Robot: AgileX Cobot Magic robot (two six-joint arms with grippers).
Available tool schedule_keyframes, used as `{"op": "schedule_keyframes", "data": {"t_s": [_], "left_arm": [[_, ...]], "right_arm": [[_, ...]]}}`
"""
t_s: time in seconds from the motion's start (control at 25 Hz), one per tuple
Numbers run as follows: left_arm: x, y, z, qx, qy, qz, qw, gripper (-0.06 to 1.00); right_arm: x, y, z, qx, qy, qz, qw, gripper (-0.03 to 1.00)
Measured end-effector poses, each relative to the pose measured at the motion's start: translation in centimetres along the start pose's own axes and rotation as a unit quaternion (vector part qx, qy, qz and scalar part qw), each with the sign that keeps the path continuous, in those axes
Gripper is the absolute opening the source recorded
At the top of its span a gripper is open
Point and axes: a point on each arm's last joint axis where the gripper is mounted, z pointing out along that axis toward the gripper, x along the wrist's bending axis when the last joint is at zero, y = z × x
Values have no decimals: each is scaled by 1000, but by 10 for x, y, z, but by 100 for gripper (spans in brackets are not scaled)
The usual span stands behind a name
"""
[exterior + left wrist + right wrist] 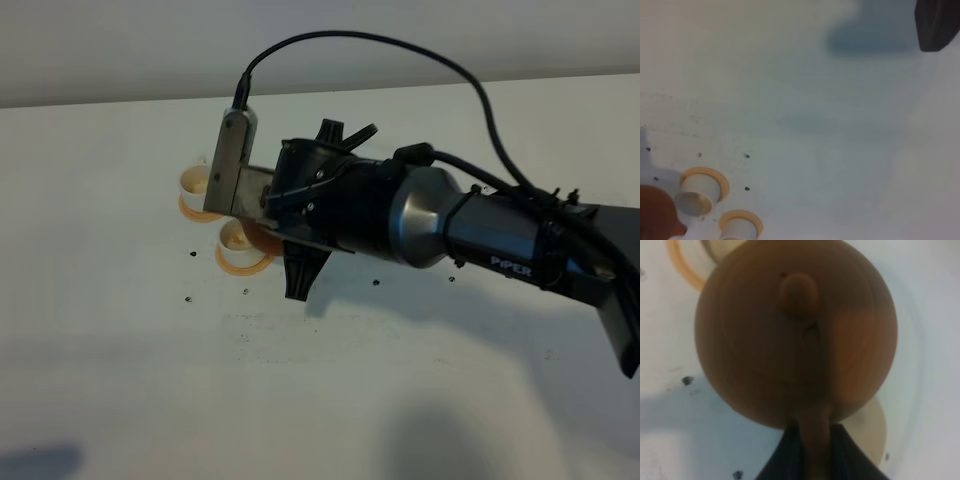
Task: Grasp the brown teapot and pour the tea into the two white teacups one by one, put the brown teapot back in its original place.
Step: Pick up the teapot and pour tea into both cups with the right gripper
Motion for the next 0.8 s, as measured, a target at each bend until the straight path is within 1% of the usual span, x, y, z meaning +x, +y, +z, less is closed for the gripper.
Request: {"op": "schedule_keyframes", "data": {"t_s": [0.24,0.8], "left_arm": [[0,0,0,0,0,0,1000,29],[0,0,0,0,0,0,1000,29]], "right_arm": [[6,1,7,11,-3,-17,1000,9],[4,1,5,29,-49,-65,996,9]]}}
